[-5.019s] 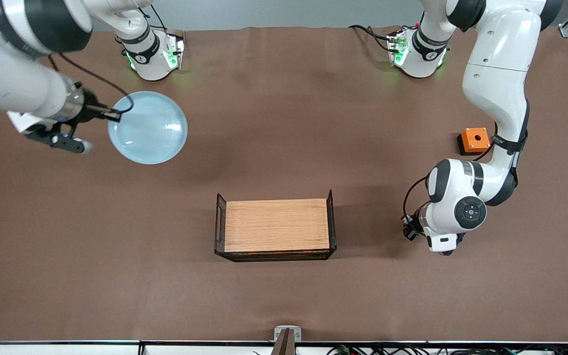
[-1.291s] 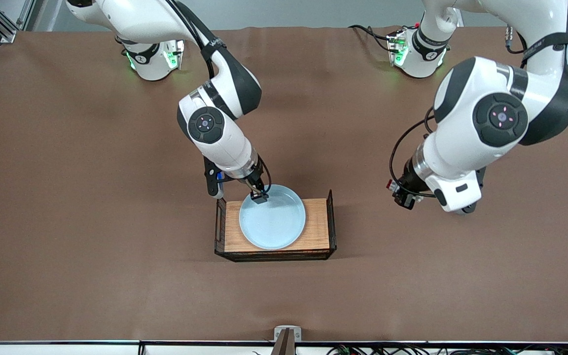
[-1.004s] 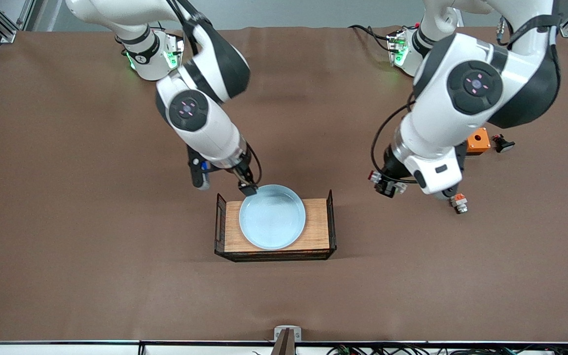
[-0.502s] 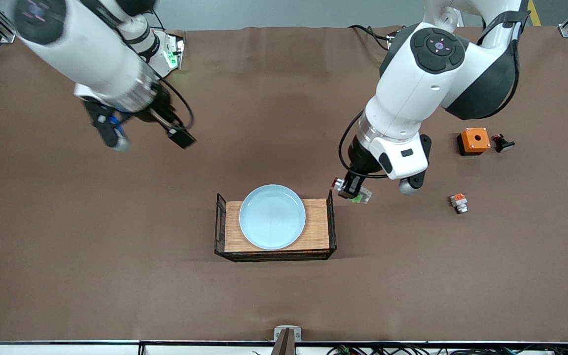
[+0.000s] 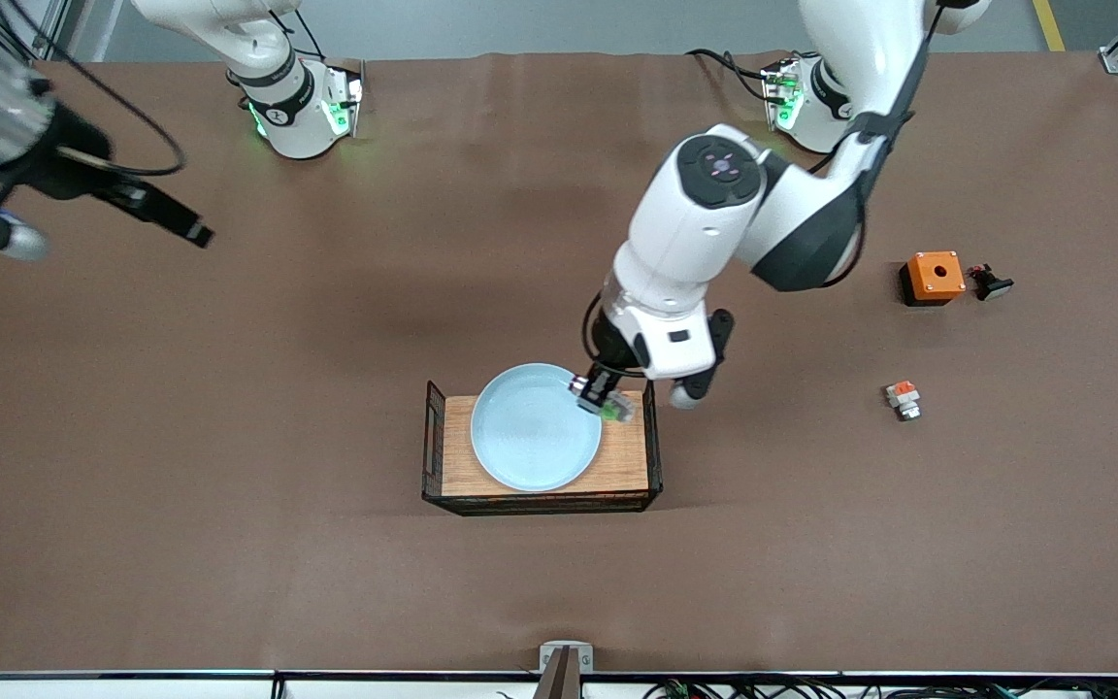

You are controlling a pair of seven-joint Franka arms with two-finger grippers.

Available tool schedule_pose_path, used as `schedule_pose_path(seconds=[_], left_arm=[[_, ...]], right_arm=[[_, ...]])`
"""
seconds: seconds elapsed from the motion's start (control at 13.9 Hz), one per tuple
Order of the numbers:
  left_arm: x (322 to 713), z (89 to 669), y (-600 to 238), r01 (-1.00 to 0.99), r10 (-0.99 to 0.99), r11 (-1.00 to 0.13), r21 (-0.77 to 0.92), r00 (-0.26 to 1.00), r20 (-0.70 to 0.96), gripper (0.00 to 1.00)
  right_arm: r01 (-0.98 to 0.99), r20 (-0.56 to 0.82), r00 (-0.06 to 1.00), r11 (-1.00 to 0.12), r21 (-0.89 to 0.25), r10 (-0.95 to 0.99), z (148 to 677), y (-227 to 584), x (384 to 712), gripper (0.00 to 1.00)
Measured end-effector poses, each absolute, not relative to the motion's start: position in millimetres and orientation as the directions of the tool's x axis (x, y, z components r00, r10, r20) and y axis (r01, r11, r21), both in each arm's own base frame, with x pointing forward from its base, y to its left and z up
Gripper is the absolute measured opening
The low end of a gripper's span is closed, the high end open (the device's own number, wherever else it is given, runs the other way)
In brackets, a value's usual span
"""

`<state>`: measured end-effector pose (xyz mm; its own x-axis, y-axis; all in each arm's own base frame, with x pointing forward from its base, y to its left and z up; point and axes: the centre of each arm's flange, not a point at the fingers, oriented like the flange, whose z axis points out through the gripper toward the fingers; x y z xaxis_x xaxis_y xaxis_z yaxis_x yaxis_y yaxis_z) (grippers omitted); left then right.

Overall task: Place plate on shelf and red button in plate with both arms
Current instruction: 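Carry the red button with the left gripper and lower it onto the plate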

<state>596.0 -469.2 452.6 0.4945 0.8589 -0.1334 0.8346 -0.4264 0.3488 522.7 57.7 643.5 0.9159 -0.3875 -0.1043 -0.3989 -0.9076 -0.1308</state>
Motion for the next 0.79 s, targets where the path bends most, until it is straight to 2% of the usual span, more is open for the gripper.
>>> schedule_pose_path(seconds=[0.22, 0.79], left_arm=[[594.3, 435.4, -481.3, 0.831, 0.857, -0.423, 0.36, 0.497, -0.14, 0.34], [601.1, 357.5, -502.3, 0.784, 0.839, -0.462, 0.414, 0.537, -0.081, 0.34]], right_arm=[[-0.309, -0.075, 0.95, -0.945, -0.109, -0.302, 641.0, 18.6, 523.9, 1.0], [-0.271, -0.072, 0.961, -0.958, -0.097, -0.265, 638.3, 28.2, 523.7, 1.0]])
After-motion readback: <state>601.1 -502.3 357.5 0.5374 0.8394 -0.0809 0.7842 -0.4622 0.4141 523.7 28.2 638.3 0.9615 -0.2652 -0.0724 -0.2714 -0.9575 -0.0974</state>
